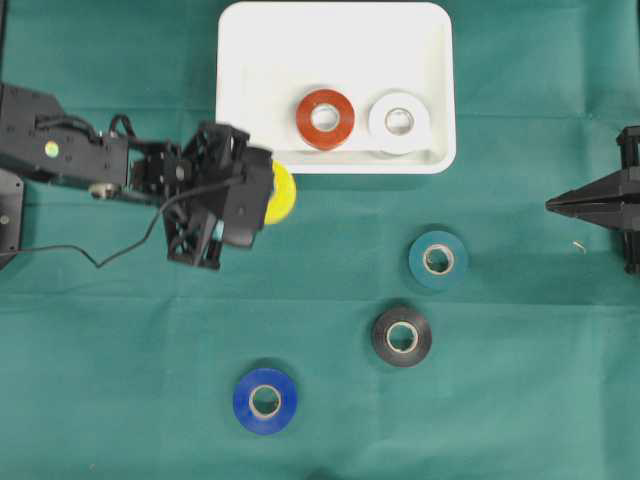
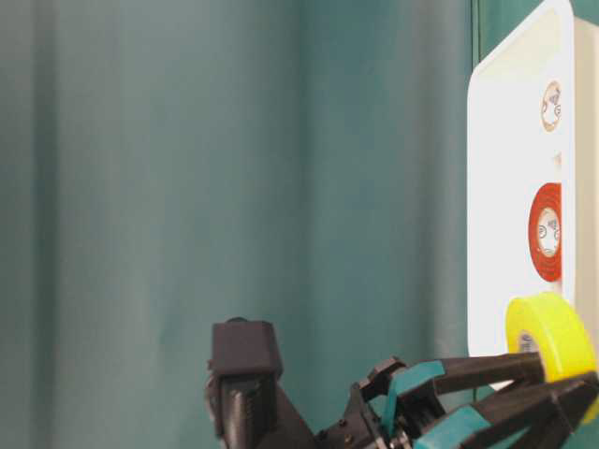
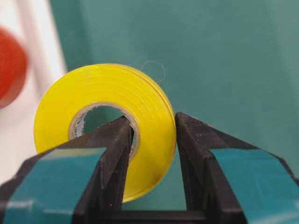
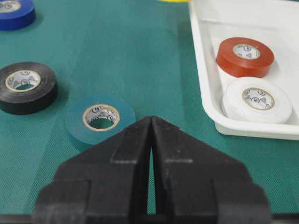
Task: Put the tape into the white case with the left arm.
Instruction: 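Carry the yellow roll into the tray left of the red roll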
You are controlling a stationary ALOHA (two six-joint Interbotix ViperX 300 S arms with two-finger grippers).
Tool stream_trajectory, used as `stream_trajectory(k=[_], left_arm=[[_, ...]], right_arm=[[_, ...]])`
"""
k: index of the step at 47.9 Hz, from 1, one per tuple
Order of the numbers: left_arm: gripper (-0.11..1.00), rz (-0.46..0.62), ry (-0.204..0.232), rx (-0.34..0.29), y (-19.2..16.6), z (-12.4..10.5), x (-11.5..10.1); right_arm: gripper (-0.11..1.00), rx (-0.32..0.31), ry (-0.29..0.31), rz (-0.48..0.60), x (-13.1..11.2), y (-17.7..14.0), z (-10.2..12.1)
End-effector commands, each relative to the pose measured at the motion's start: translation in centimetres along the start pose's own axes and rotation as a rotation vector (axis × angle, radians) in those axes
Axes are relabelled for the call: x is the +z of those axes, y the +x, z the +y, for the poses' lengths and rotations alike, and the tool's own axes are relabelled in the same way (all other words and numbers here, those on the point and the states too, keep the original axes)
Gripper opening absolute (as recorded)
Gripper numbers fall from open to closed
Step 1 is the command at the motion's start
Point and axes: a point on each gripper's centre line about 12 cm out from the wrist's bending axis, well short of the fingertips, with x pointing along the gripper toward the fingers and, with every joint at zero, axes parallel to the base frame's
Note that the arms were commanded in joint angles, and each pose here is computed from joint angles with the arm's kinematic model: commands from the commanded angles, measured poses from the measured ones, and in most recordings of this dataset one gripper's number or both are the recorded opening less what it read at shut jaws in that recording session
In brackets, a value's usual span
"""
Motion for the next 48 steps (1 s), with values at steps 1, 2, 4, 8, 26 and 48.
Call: stream_trajectory(k=[1,2,4,8,26,48], left_arm=[[0.28,-0.028,-0.013,0.042,-0.7,1.9,0.2],[0.28,-0.027,-0.017,0.049,-0.7,2.2,0.1],[0.28,-0.019,-0.023,0.064,-0.6,3.1,-0.4],[0.28,-0.008,-0.036,0.090,-0.4,4.4,-1.2],[0.28,0.003,-0.095,0.167,0.2,8.1,-3.2],[0.28,0.006,-0.093,0.178,1.1,8.7,-3.5]], right_arm=[[-0.09,-0.001,0.000,-0.002,0.0,0.0,0.0],[-0.09,-0.001,0.000,0.000,0.0,0.0,0.0],[-0.09,-0.001,0.002,0.000,0.0,0.0,0.0],[-0.09,-0.001,0.000,0.000,0.0,0.0,0.0],[-0.09,-0.001,0.000,0.000,0.0,0.0,0.0],[-0.09,-0.001,0.000,0.001,-0.1,0.0,0.0]])
